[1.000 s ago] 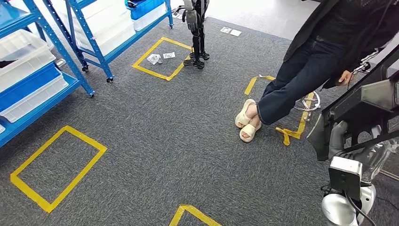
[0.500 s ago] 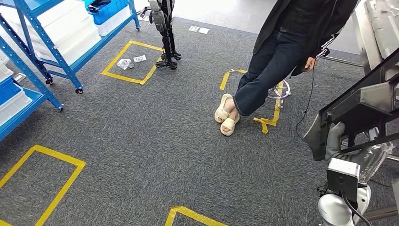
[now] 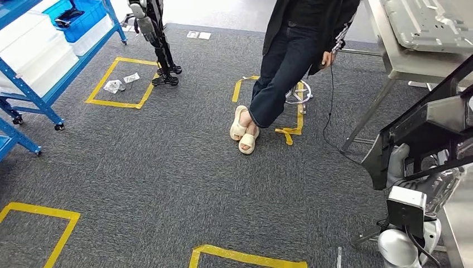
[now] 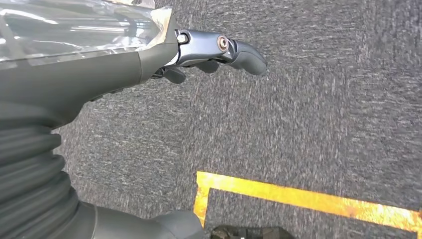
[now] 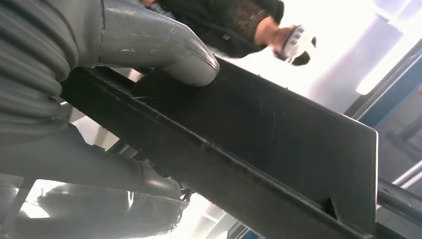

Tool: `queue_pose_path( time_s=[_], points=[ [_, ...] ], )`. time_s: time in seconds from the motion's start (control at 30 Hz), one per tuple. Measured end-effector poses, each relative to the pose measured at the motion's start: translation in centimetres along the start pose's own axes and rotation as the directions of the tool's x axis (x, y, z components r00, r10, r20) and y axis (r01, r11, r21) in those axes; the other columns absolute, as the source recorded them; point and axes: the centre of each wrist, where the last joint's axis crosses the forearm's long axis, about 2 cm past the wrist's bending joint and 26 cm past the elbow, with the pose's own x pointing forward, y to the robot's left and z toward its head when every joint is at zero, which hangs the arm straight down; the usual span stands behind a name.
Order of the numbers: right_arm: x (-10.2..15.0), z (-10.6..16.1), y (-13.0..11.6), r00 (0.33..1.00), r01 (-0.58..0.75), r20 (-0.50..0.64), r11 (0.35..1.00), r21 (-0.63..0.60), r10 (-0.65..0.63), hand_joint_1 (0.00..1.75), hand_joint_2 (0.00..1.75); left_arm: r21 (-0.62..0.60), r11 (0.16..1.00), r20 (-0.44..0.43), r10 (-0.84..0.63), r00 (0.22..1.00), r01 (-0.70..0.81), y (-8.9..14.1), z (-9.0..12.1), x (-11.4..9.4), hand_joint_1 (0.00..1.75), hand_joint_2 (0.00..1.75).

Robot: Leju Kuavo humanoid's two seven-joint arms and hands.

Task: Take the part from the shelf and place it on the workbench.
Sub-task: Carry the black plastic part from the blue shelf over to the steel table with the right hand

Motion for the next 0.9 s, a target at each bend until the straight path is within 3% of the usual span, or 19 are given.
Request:
queue_pose_path(
  time_s=[0.9],
  points=[
    [0.52, 0.10, 0.11, 1.000, 0.012, -0.021, 0.999, 0.035, -0.012, 1.66, 1.75, -0.013, 1.000, -0.004, -0.001, 1.000, 0.001, 0.03, 0.07, -0.18, 0.00, 1.75]
  ],
)
